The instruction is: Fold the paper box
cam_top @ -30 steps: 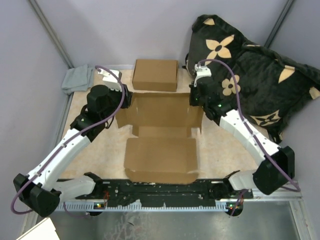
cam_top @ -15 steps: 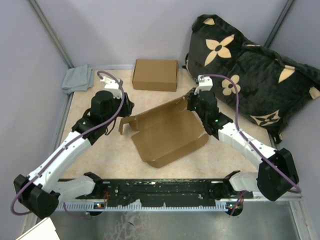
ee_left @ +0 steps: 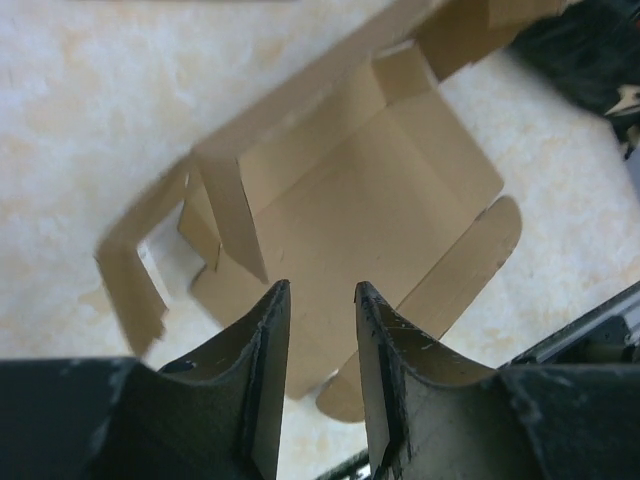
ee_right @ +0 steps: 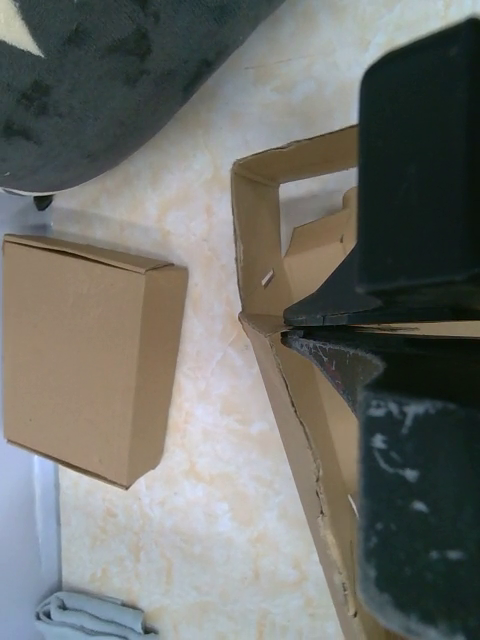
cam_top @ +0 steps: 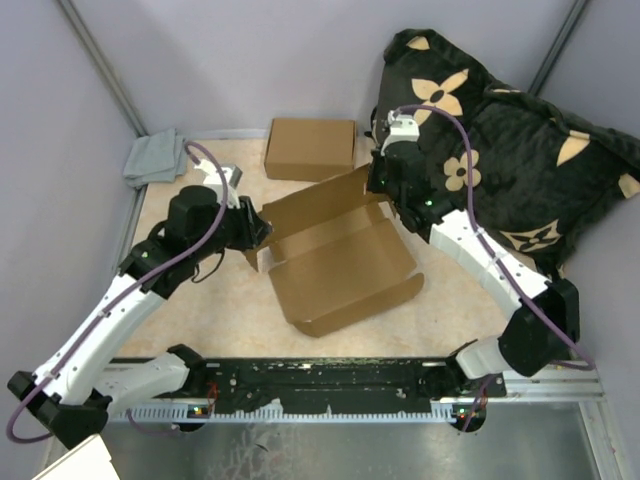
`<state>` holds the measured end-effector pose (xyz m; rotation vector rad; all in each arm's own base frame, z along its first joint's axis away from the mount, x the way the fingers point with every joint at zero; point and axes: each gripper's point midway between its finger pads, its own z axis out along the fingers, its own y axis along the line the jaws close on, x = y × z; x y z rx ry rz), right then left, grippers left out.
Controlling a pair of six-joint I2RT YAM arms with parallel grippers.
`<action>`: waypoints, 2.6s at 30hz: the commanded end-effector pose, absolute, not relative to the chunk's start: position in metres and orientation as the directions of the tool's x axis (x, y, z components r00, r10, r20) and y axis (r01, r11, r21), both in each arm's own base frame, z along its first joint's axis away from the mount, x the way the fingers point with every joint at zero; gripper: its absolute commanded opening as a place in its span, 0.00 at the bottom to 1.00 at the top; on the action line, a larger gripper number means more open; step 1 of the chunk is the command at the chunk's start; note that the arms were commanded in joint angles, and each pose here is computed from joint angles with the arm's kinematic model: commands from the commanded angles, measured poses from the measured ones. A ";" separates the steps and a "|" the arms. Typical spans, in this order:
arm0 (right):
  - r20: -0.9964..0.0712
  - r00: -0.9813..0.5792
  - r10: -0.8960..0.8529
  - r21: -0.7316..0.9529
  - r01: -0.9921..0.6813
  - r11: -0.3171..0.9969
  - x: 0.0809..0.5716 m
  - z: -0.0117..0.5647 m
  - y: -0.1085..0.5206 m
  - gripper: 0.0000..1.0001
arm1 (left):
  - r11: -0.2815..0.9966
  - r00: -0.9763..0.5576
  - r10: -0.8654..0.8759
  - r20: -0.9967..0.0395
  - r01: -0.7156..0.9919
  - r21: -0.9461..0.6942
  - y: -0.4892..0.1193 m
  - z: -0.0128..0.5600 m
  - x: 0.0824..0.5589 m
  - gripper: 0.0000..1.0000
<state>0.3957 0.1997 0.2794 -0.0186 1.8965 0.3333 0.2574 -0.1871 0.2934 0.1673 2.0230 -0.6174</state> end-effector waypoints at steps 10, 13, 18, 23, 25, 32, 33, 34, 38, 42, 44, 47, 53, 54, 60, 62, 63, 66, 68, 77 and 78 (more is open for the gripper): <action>-0.896 -0.429 0.118 0.221 -0.199 0.955 0.401 0.271 0.221 0.00 | 0.977 -0.628 -0.056 -0.776 0.125 -0.172 -0.151 0.257 0.263 0.36; -0.893 -0.435 0.113 0.221 -0.205 0.954 0.400 0.269 0.223 0.00 | 0.977 -0.621 -0.048 -0.783 0.133 -0.166 -0.153 0.262 0.267 0.36; -0.888 -0.446 0.110 0.223 -0.209 0.952 0.398 0.265 0.225 0.00 | 0.974 -0.635 -0.027 -0.772 0.156 -0.162 -0.162 0.254 0.273 0.35; -0.887 -0.450 0.104 0.216 -0.206 0.954 0.397 0.262 0.224 0.00 | 0.972 -0.647 -0.027 -0.762 0.162 -0.171 -0.166 0.249 0.272 0.34; -0.886 -0.451 0.103 0.217 -0.207 0.954 0.397 0.261 0.224 0.00 | 0.977 -0.641 -0.024 -0.767 0.149 -0.155 -0.162 0.248 0.274 0.35; -0.883 -0.457 0.107 0.228 -0.216 0.949 0.394 0.261 0.226 0.00 | 0.986 -0.663 0.012 -0.748 0.131 -0.100 -0.162 0.230 0.284 0.35; -0.882 -0.459 0.107 0.229 -0.218 0.949 0.393 0.261 0.226 0.00 | 0.987 -0.670 0.019 -0.742 0.131 -0.093 -0.162 0.226 0.285 0.33; -0.880 -0.463 0.105 0.230 -0.221 0.948 0.392 0.260 0.226 0.00 | 0.988 -0.676 0.024 -0.736 0.130 -0.087 -0.162 0.222 0.285 0.31; -0.874 -0.476 0.101 0.234 -0.230 0.945 0.388 0.257 0.227 0.01 | 0.992 -0.654 0.020 -0.756 0.110 -0.069 -0.163 0.221 0.298 0.14; -0.870 -0.485 0.091 0.233 -0.241 0.942 0.383 0.255 0.226 0.01 | 0.997 -0.613 0.011 -0.790 0.072 -0.042 -0.156 0.221 0.308 0.00; -0.870 -0.486 0.084 0.229 -0.248 0.941 0.380 0.255 0.225 0.02 | 0.997 -0.591 0.010 -0.807 0.065 -0.035 -0.155 0.222 0.313 0.00; -0.871 -0.486 0.075 0.236 -0.278 0.931 0.375 0.259 0.228 0.25 | 0.999 -0.568 0.019 -0.823 0.048 -0.010 -0.152 0.219 0.320 0.00; -0.895 -0.436 0.098 0.252 -0.311 0.917 0.370 0.282 0.221 0.60 | 1.000 -0.537 0.022 -0.844 0.006 0.023 -0.148 0.211 0.339 0.00; -0.899 -0.423 0.113 0.258 -0.305 0.917 0.371 0.286 0.215 0.60 | 1.000 -0.535 0.022 -0.845 0.006 0.023 -0.148 0.210 0.343 0.00; -0.911 -0.356 0.206 0.322 -0.306 0.896 0.396 0.294 0.160 0.58 | 1.000 -0.502 0.024 -0.864 0.002 0.026 -0.156 0.214 0.373 0.00; -0.908 -0.369 0.198 0.322 -0.314 0.893 0.405 0.280 0.146 0.58 | 0.999 -0.498 0.028 -0.866 -0.007 0.037 -0.156 0.212 0.383 0.00; -0.907 -0.373 0.196 0.322 -0.315 0.893 0.410 0.272 0.141 0.57 | 0.999 -0.491 0.030 -0.870 -0.014 0.042 -0.155 0.214 0.388 0.00; -0.894 -0.411 0.176 0.332 -0.345 0.878 0.421 0.249 0.136 0.56 | 0.998 -0.471 0.027 -0.882 -0.033 0.048 -0.150 0.217 0.398 0.00; -0.888 -0.437 0.141 0.314 -0.354 0.881 0.428 0.231 0.134 0.56 | 0.998 -0.444 0.030 -0.896 -0.042 0.055 -0.147 0.220 0.400 0.00; -0.892 -0.438 0.112 0.295 -0.378 0.878 0.453 0.186 0.110 0.49 | 0.998 -0.292 0.035 -0.956 -0.046 0.050 -0.135 0.225 0.400 0.00; -0.896 -0.428 0.121 0.300 -0.381 0.874 0.455 0.184 0.105 0.48 | 0.997 -0.297 0.041 -0.954 -0.050 0.059 -0.134 0.222 0.402 0.00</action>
